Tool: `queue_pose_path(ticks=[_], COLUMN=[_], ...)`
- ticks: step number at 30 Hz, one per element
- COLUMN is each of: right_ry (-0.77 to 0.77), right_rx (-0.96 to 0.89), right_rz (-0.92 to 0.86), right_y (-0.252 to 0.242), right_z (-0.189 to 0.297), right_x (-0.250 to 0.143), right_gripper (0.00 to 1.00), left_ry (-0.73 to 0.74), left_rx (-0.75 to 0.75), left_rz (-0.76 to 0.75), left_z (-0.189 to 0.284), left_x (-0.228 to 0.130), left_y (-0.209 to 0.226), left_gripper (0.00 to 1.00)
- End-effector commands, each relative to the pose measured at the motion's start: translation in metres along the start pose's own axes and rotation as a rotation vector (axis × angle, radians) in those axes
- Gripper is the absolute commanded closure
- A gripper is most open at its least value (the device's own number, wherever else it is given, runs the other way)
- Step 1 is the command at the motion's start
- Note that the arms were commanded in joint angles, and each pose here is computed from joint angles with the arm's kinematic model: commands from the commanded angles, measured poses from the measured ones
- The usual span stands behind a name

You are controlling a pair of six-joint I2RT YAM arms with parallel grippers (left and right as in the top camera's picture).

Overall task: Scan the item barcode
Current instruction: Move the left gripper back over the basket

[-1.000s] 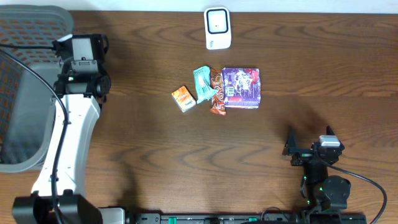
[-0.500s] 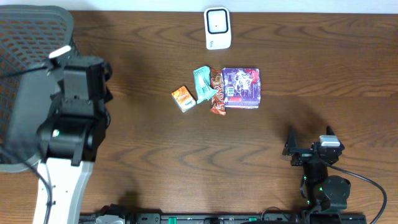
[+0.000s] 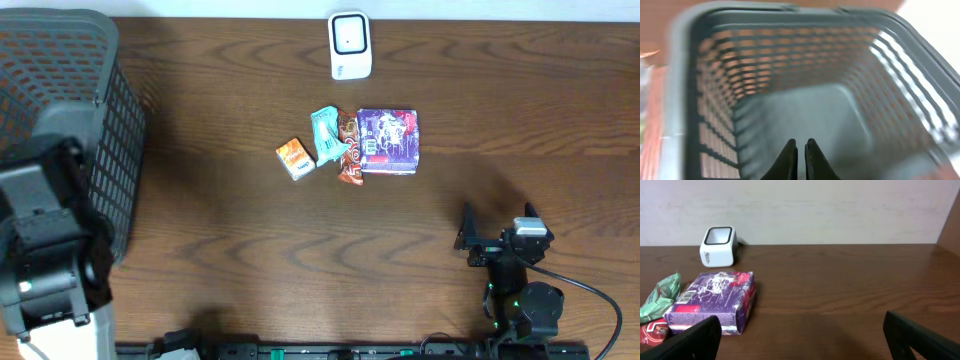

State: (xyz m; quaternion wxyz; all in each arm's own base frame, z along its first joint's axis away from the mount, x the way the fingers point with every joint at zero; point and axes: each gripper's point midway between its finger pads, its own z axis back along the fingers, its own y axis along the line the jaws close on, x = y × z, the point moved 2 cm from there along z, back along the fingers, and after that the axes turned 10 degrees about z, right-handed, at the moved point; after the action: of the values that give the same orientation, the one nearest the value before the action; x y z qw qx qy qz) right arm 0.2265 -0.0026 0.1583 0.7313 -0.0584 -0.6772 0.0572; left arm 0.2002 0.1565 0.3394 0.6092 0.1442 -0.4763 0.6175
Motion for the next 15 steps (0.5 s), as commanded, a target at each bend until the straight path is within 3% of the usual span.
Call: queue_pose_path(ticks=[1, 9, 15], right_ry=[0.001, 0.001, 0.000], right_rx=[-0.003, -0.003, -0.003], right_rz=[0.014, 0.014, 0.014], right_y=[-0.001, -0.001, -0.001], right_z=[0.000, 0.000, 0.000], right_x=[-0.001, -0.001, -0.001], right_gripper=[0.01, 0.01, 0.01], left_ry=[-0.064, -0.118, -0.102], left_rx=[0.136, 0.464, 0.584], left_rz=[0.195, 0.428, 0.436], left_z=[-0.013, -0.040, -0.057], left_x=[0.019, 0.029, 0.022], left_y=[0.026, 0.096, 0.116], left_gripper=[0.92, 0.92, 0.92])
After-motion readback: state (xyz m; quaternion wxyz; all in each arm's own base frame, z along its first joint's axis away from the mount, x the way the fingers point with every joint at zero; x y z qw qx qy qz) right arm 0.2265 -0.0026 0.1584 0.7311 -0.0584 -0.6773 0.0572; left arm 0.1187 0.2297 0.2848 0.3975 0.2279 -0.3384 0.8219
